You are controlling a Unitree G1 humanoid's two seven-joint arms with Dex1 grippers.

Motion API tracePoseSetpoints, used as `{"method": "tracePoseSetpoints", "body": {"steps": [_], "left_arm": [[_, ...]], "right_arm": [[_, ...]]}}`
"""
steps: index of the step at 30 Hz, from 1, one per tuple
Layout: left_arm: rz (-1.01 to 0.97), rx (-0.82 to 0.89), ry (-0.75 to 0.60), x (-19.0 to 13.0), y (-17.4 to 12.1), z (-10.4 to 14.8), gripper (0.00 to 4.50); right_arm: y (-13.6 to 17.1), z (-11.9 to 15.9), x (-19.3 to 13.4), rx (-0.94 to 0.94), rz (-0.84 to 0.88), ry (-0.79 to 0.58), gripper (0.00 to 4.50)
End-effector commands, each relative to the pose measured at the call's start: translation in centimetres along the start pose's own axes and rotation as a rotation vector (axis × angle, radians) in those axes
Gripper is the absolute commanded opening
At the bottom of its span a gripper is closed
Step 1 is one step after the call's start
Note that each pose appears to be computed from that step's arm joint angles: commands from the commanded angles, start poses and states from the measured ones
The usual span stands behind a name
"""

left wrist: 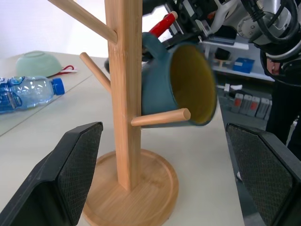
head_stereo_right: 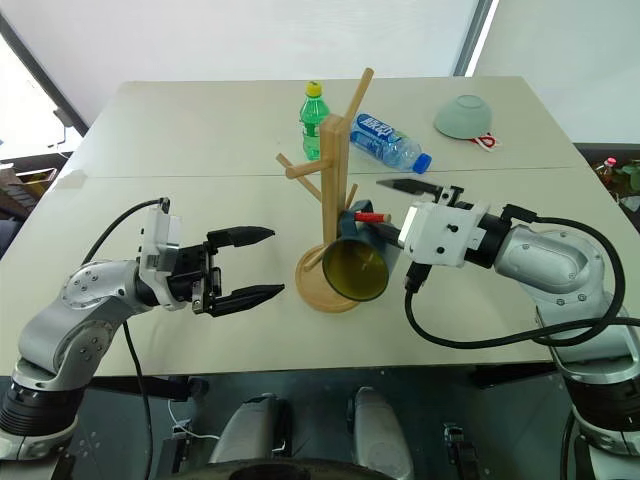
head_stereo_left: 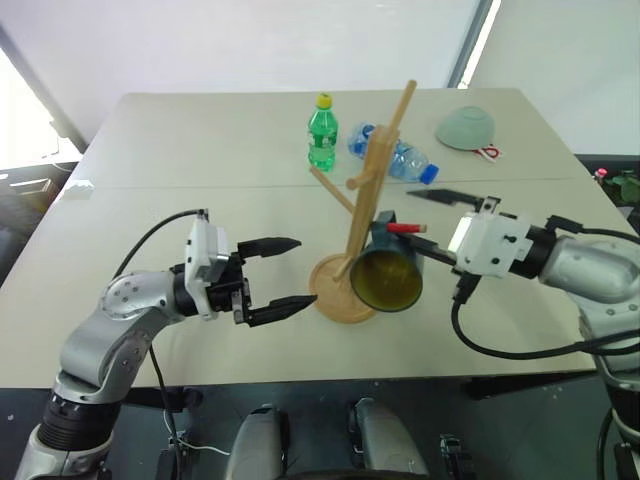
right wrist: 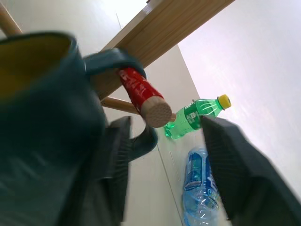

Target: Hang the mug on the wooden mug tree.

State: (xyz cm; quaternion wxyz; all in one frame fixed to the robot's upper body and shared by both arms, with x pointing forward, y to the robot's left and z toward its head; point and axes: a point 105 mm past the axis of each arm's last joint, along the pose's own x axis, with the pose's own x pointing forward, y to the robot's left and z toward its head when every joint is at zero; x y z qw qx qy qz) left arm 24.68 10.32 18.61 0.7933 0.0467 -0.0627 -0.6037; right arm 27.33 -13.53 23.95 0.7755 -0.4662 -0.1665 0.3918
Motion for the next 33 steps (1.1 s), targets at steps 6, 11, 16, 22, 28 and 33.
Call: {"method": "tracePoseSetpoints", "body": {"steps": [6,11,16,22,28,33], "left_arm": [[-0.004,0.043,-0.034,0.0,0.1,1.2,4.5],[0.114,0.011,-0.01,-0.4,1.8,-0.4,4.5],[0.389,-0.056,-0.018,-2.3,5.0,-2.3,4.5],[0.74,-0.086,0.018,-6.0,7.2,-6.2,4.5],[0.989,-0.078,0.035,-8.8,8.0,-8.5,4.5],[1.019,-0.083,0.026,-9.2,8.1,-9.0,4.5]], "right_arm": [[-1.4,0.8,-0.6,-0.066,-0.03,0.0,4.06],[-2.3,-0.2,-3.0,0.111,-0.106,0.008,4.06],[-0.9,-4.2,-5.4,0.485,-0.261,0.021,4.06],[3.6,-10.6,-5.5,0.832,-0.51,0.046,4.06],[6.5,-13.6,-4.1,0.957,-0.585,0.055,4.06],[7.1,-14.1,-3.2,0.947,-0.566,0.053,4.06]]}}
